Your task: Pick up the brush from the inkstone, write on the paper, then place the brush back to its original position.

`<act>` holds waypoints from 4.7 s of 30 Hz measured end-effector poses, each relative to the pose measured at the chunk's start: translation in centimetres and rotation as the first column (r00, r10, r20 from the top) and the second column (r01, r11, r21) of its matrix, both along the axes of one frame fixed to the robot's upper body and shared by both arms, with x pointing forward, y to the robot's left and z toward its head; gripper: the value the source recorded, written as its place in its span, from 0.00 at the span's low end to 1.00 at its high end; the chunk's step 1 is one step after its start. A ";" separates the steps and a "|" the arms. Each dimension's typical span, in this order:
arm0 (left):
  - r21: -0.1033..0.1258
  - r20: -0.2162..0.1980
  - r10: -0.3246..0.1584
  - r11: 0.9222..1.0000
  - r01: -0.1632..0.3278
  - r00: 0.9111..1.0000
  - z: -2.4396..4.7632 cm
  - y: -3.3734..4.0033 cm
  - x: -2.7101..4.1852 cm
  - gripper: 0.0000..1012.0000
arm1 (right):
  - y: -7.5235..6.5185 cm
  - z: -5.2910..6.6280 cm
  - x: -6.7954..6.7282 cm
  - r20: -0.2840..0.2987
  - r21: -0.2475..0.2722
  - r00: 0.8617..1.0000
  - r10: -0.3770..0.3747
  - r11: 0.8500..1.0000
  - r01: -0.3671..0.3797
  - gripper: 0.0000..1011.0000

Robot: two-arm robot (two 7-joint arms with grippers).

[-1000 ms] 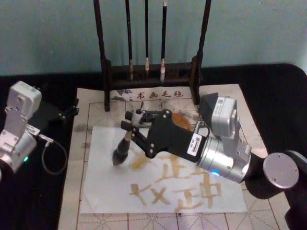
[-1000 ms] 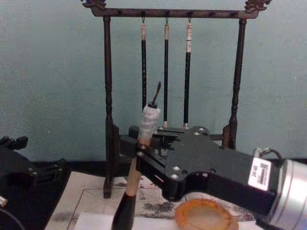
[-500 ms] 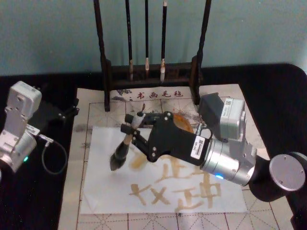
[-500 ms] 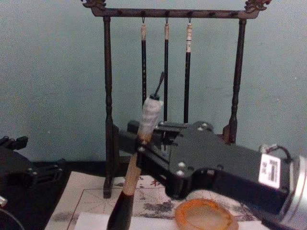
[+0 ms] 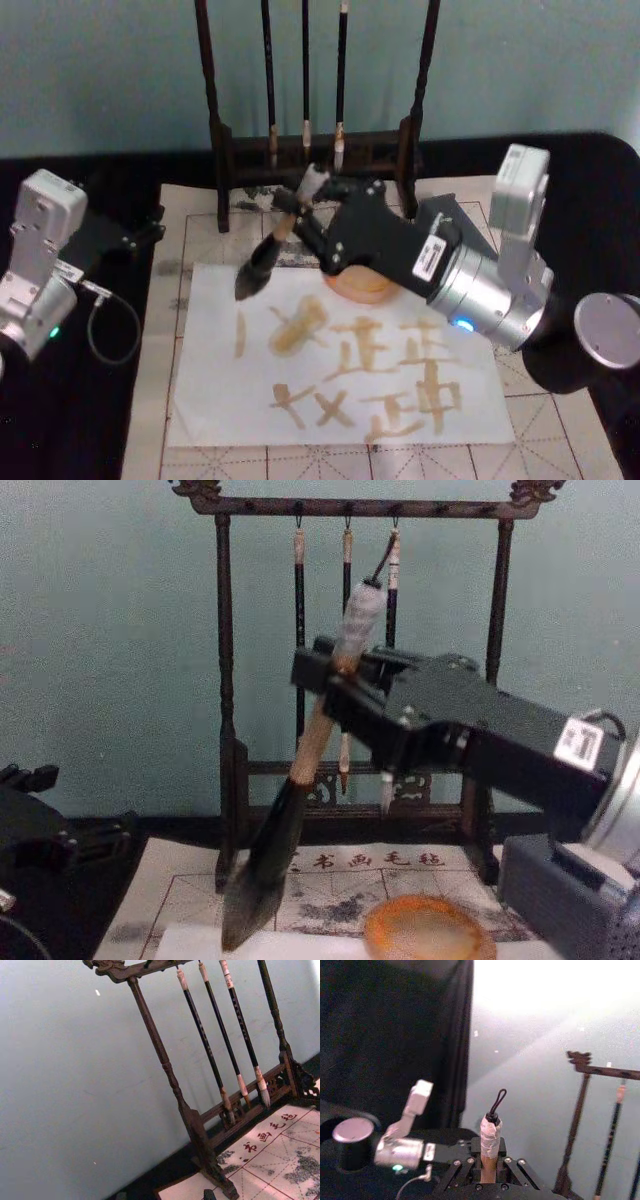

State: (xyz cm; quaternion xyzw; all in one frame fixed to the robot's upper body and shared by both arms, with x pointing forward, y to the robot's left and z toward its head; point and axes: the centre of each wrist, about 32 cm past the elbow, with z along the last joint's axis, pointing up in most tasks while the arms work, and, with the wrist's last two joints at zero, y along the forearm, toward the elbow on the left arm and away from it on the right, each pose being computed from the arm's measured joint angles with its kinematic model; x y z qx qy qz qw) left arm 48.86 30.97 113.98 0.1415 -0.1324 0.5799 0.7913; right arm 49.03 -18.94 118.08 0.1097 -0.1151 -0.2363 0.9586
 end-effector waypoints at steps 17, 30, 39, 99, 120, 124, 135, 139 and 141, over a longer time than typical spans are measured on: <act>0.000 0.000 0.000 1.000 0.000 1.000 0.00 0.00 0.00 0.99 | -1.7 1.5 2.4 -0.201 0.083 0.955 -0.216 0.968 0.237 0.19; 0.000 0.000 0.000 1.000 0.000 1.000 0.00 0.00 0.00 0.99 | -4.1 1.7 3.1 -0.397 0.068 0.848 -0.352 0.910 0.410 0.19; 0.000 0.000 0.000 1.000 0.000 1.000 0.00 0.00 0.00 0.99 | -5.0 1.9 3.1 -0.514 0.058 0.756 -0.404 0.864 0.501 0.19; 0.000 0.000 0.000 1.000 0.000 1.000 0.00 0.00 0.00 0.99 | -6.2 1.2 3.4 -0.790 0.026 0.470 -0.395 0.743 0.669 0.19; 0.000 0.000 0.000 1.000 0.000 1.000 0.00 0.00 0.00 0.99 | -6.8 0.7 3.5 -0.852 0.024 0.387 -0.353 0.712 0.702 0.19; 0.000 0.000 0.000 1.000 0.000 1.000 0.00 0.00 0.00 0.99 | -6.9 0.6 3.4 -0.857 0.021 0.377 -0.351 0.707 0.706 0.19; 0.000 0.000 0.000 1.000 0.000 1.000 0.00 0.00 0.00 0.99 | -7.0 0.5 3.4 -0.864 0.014 0.360 -0.352 0.698 0.716 0.19; 0.000 0.000 0.000 1.000 0.000 1.000 0.00 0.00 0.00 0.99 | -7.0 0.5 3.4 -0.864 0.014 0.360 -0.351 0.698 0.716 0.19; 0.000 0.000 0.000 1.000 0.000 1.000 0.00 0.00 0.00 0.99 | -7.0 0.5 3.4 -0.864 0.015 0.361 -0.351 0.699 0.715 0.19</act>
